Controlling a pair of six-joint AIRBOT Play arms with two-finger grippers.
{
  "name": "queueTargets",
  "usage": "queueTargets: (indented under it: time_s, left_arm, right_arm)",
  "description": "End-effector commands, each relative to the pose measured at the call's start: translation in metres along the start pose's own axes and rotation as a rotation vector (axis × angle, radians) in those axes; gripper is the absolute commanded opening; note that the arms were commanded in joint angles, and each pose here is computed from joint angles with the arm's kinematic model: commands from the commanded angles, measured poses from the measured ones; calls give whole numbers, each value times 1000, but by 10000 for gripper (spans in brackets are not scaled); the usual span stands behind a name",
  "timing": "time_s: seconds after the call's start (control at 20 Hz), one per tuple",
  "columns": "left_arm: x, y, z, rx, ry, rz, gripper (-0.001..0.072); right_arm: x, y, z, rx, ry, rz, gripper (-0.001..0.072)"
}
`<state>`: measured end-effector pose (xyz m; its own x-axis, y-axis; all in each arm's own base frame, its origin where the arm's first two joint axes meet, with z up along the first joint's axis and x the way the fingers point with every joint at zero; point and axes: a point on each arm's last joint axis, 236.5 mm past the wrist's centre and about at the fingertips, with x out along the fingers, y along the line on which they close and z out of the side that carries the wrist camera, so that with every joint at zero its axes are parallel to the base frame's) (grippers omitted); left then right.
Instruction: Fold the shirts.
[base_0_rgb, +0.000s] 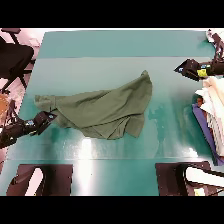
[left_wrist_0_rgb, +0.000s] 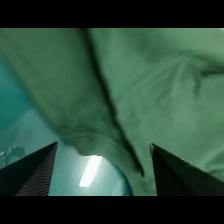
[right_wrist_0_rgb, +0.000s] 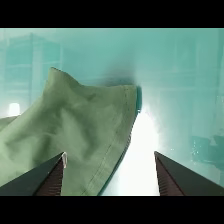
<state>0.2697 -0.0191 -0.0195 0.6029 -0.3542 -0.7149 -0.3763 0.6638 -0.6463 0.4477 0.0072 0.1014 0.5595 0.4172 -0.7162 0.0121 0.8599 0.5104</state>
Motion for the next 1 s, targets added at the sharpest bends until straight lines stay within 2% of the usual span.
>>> queueTargets:
  time_s: [0.0,0.25,0.5,0.55,0.6,0.7,0.8,0.95]
  left_arm:
    - [5,29,-2,-152,-20,93,674]
    - [45,32,-36,-238,130,83,674]
    - [76,10,-37,-264,106,35,671]
    - [76,9,-36,-271,104,29,623]
    - [76,9,-36,-263,106,31,461]
    - [76,9,-37,-244,108,30,31]
    - [75,6,-35,-251,103,18,26]
    - [67,-16,-22,-99,106,-22,25]
  right_arm:
    - [0,0,0,-6,-1,0,615]
    - [0,0,2,-6,-7,-1,615]
    - [0,0,1,-6,-6,-1,615]
    - [0,0,1,-6,-4,-1,615]
    - [0,0,1,-6,-4,-2,615]
    - [0,-1,1,-7,-3,-4,615]
    - [0,-1,0,-7,-1,-4,614]
    - [0,0,-7,-23,29,3,614]
